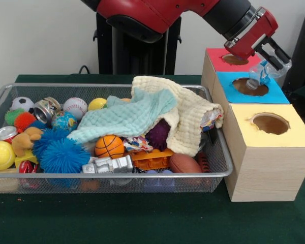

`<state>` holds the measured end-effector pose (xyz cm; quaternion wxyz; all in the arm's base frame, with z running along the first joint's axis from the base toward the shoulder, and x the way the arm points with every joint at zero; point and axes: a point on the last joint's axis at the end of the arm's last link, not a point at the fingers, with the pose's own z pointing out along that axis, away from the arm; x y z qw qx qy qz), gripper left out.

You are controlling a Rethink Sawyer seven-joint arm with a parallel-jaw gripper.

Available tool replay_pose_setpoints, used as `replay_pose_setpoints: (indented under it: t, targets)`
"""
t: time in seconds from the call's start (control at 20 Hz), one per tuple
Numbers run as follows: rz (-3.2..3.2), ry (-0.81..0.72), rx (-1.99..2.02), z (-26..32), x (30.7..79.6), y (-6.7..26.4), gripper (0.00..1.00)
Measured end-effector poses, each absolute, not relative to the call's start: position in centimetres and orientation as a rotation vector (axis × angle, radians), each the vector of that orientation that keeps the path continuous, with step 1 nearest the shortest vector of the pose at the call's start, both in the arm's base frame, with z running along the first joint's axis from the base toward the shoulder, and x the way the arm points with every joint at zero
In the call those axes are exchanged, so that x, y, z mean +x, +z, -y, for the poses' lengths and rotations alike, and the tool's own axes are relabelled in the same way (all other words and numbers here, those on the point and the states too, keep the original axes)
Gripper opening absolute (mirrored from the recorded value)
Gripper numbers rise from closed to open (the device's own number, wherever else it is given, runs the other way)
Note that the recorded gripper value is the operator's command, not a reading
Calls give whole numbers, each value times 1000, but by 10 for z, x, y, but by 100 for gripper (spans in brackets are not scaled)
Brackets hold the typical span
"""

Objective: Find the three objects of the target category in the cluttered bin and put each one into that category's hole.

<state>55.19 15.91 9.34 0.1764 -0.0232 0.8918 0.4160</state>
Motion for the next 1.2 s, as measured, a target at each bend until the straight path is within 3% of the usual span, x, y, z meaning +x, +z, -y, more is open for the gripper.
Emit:
replay_pose_setpoints:
  t: [0.05,0.1,1.2]
  targets:
    - [-2523,1175,-69,-158,552,93,0]
    - [-2520,1171,-73,-157,552,93,100]
    - [-2506,1172,-68,-148,550,88,100]
